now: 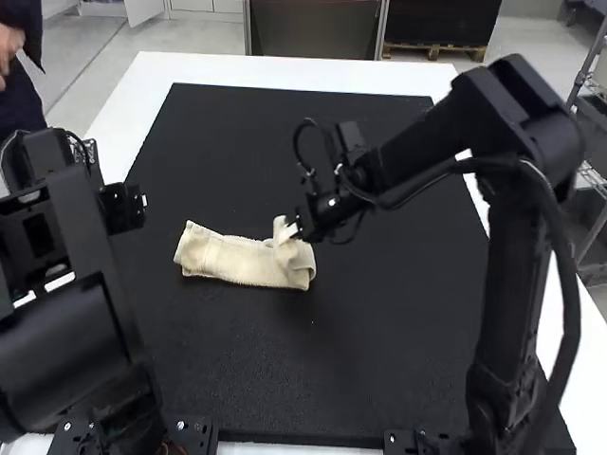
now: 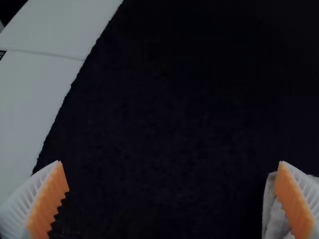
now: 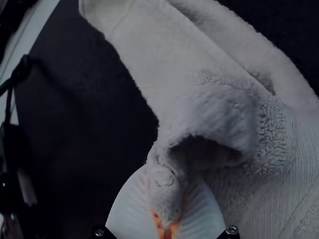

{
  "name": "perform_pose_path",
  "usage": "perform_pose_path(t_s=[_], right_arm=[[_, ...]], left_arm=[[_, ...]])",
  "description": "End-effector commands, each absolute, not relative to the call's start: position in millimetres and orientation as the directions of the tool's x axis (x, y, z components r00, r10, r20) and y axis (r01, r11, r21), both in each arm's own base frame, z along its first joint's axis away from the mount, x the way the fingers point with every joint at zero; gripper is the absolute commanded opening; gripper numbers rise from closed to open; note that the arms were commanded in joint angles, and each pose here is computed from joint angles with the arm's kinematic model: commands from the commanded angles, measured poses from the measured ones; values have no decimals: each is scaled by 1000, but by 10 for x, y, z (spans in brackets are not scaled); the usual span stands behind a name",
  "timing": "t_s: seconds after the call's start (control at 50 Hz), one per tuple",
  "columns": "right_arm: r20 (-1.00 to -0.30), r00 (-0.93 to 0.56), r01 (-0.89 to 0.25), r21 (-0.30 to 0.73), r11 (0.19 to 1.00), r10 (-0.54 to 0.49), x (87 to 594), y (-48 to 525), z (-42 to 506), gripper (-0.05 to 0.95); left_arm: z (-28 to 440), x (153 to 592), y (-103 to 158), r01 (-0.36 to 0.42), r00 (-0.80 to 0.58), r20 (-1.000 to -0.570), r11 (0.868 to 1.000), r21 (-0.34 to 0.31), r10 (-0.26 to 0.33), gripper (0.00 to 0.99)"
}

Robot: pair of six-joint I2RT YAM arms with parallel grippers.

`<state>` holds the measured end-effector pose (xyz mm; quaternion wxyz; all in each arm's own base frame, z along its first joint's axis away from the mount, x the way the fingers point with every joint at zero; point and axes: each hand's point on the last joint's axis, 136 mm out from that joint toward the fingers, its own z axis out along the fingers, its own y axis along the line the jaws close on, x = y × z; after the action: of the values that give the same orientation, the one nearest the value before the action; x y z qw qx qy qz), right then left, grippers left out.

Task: Fold the towel.

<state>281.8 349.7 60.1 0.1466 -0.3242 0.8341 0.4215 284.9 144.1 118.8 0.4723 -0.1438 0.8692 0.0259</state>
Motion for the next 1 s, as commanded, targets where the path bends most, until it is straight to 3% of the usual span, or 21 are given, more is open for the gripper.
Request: perform_pose_path(t_s=[0.0,0.2,0.98], right_arm=[[-550,-713,-698,615,366,-435,2776,3793,744,-20],[-556,-691,-716,616,329,-463,2746,4080,710,-20],[-607,-635,-758,610,233,-477,2861,4803,752,-20]], left_arm=[[1419,2878,1511,-279,-462,-862,957,-82,-208,969],[1402,2838,1570,-301,-458,-861,950,-87,-223,969],[1336,2823,1544,-299,-464,-856,950,-91,-229,969]])
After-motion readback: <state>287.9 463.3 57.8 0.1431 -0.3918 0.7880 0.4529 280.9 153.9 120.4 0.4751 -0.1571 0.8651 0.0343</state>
